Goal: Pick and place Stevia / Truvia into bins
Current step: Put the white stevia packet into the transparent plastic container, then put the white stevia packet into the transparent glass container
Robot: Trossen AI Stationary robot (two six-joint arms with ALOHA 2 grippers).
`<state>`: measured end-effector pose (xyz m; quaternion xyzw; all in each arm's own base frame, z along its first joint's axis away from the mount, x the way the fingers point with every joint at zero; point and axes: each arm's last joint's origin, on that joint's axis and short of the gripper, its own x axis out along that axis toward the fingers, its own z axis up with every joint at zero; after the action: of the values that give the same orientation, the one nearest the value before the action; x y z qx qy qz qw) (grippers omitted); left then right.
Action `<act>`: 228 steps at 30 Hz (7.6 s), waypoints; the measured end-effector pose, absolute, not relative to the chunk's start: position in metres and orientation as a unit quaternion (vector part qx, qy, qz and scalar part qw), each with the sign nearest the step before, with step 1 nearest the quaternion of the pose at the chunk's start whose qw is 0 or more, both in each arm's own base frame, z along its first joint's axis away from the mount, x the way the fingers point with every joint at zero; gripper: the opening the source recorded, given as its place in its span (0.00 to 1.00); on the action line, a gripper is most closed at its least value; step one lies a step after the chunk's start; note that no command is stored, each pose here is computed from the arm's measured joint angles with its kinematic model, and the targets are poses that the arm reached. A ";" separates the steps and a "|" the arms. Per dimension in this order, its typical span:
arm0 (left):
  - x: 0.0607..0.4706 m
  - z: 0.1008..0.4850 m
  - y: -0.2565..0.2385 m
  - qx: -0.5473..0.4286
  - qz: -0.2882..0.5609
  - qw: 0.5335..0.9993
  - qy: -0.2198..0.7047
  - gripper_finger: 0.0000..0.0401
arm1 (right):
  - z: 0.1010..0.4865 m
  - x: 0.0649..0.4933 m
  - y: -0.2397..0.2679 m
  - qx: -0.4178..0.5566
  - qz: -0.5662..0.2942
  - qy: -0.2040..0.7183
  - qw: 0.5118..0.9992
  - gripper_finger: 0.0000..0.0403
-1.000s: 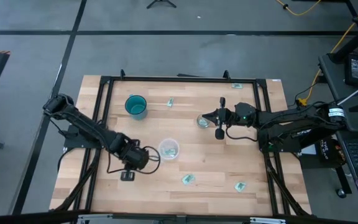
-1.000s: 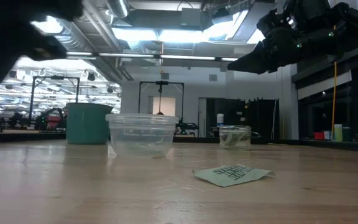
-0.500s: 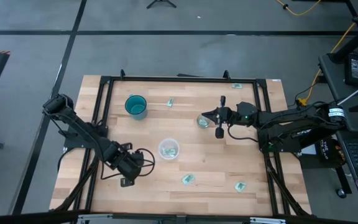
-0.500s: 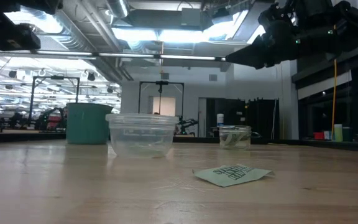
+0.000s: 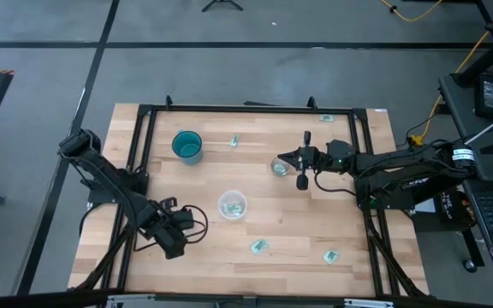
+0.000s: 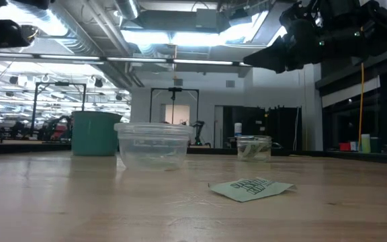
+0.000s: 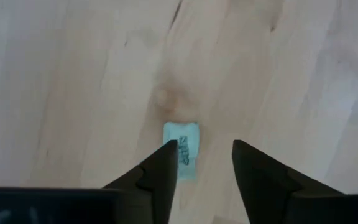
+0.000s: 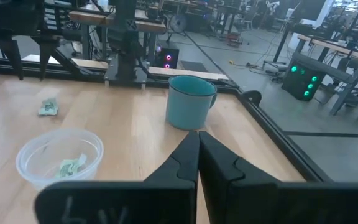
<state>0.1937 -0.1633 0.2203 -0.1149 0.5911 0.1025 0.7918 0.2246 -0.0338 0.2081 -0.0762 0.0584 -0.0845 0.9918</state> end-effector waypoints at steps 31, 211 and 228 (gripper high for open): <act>0.181 0.169 -0.181 -0.130 0.236 0.731 0.627 0.45 | 0.210 0.225 -0.034 -0.063 -0.086 0.050 0.993 0.04; 0.273 0.257 -0.034 0.125 -0.031 0.901 0.414 0.01 | 0.192 0.225 -0.032 -0.009 -0.073 0.123 0.990 0.03; 0.230 0.191 -0.016 0.134 -0.006 0.952 0.273 0.01 | 0.175 0.218 -0.027 0.011 -0.147 0.216 0.965 0.03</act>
<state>0.2301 -0.0163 0.1905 0.1340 0.2734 -0.0059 0.9525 0.2183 -0.0272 0.1748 0.0115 0.2158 -0.1471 0.9652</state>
